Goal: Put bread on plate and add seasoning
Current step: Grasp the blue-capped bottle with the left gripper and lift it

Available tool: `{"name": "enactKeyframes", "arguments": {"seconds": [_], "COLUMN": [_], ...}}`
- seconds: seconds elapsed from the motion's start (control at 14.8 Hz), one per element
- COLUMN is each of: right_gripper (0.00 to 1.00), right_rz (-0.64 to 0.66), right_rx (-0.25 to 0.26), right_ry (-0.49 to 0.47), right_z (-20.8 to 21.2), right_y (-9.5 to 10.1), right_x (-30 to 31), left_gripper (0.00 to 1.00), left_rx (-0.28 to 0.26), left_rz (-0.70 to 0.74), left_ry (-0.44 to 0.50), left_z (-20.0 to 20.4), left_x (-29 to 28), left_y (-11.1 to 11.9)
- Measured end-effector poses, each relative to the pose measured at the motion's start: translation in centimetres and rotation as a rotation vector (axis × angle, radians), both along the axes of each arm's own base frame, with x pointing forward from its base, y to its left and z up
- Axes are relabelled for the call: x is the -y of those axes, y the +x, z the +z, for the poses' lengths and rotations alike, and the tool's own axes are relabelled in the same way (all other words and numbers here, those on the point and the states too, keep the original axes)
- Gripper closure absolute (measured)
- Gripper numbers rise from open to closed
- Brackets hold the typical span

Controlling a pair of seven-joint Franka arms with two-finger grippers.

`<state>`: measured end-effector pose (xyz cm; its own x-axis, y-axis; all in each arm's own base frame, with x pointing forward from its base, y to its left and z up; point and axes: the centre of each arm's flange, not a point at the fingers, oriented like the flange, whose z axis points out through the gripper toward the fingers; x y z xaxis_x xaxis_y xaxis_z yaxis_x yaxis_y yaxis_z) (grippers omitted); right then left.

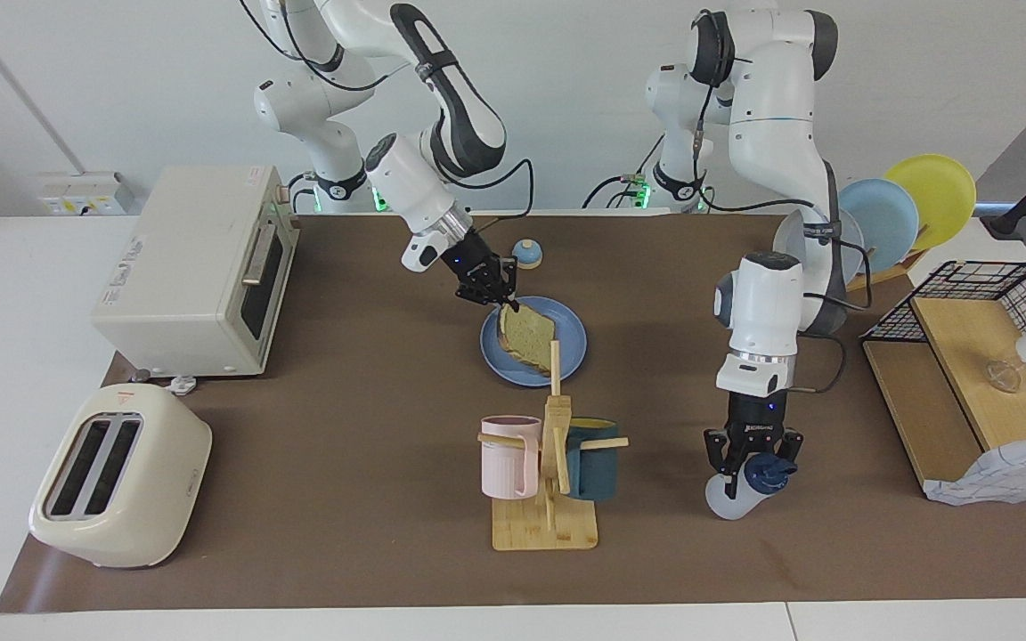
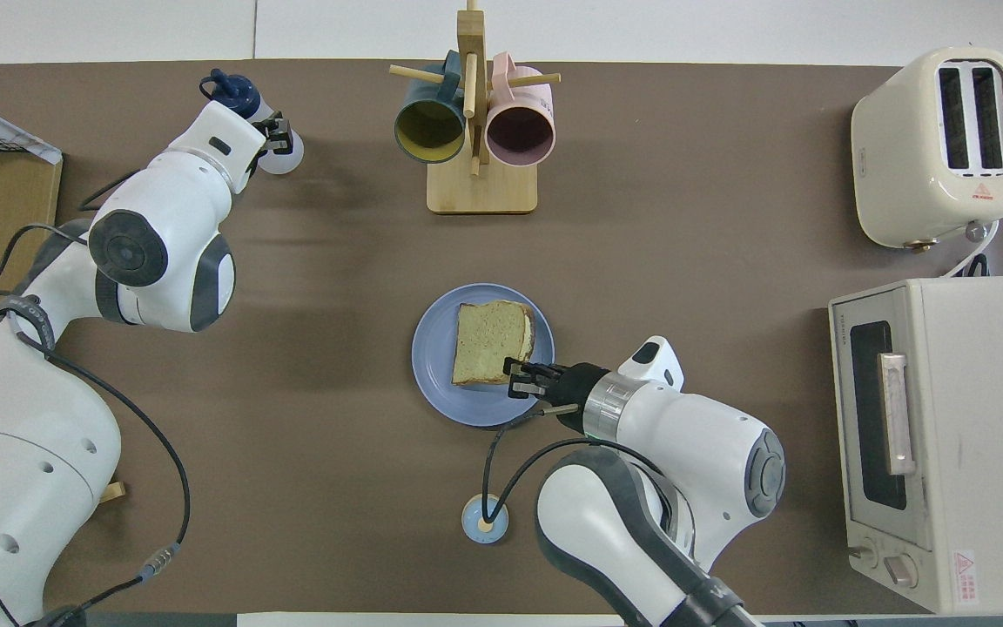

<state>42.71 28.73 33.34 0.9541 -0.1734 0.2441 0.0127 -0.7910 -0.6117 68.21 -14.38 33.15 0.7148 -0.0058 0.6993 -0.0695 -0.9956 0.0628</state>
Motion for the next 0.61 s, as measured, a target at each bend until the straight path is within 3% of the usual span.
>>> {"name": "enactKeyframes", "arguments": {"seconds": [0.2, 0.41, 0.61], "right_gripper": [0.93, 0.93, 0.93], "right_rz": [-0.016, -0.003, -0.032], "right_rx": [0.014, 0.033, 0.016], "right_ry": [0.050, 0.062, 0.103], "right_z": [-0.9, -1.3, -1.5], "right_y": [-0.7, -1.1, -1.8], "right_x": [0.6, 0.7, 0.1], "left_gripper": [0.49, 0.49, 0.49], "left_rx": [-0.013, -0.064, -0.094], "left_rz": [0.004, 0.014, 0.022], "left_ry": [0.005, 0.025, 0.035], "left_z": [0.4, 2.0, 4.2], "left_x": [0.0, 0.1, 0.0], "left_y": [0.3, 1.1, 1.3]}}
